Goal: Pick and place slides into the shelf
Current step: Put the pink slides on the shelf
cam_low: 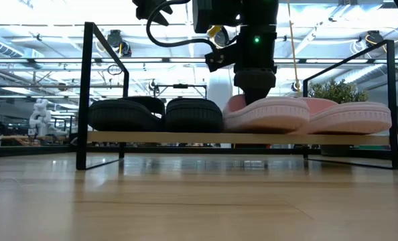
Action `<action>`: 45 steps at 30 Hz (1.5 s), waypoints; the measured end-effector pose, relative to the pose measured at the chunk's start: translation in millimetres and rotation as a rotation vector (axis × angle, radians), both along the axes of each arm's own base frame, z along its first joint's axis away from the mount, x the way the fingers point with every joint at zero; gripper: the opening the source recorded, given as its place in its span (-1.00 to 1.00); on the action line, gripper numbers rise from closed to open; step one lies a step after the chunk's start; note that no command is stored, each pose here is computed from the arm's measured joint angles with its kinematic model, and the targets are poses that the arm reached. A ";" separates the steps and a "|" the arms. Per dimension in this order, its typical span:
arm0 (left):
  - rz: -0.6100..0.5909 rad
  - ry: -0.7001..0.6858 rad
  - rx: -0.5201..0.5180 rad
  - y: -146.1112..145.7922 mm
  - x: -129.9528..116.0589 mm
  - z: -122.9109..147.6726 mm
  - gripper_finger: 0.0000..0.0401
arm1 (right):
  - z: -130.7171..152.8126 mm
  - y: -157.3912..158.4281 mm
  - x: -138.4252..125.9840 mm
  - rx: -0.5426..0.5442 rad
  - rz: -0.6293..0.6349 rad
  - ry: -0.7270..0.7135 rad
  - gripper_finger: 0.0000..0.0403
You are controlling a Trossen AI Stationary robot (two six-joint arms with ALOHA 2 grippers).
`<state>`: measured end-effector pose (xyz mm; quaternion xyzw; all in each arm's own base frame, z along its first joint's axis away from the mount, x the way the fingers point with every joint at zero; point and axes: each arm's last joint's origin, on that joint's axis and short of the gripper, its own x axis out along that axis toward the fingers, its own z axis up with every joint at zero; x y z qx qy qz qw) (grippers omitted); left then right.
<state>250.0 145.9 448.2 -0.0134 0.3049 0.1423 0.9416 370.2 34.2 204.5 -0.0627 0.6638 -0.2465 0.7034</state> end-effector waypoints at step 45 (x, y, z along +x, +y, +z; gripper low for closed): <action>-0.024 0.004 0.001 -4.9 2.7 -0.4 0.54 | 13.9 -1.1 7.4 0.245 -0.084 -0.169 -0.45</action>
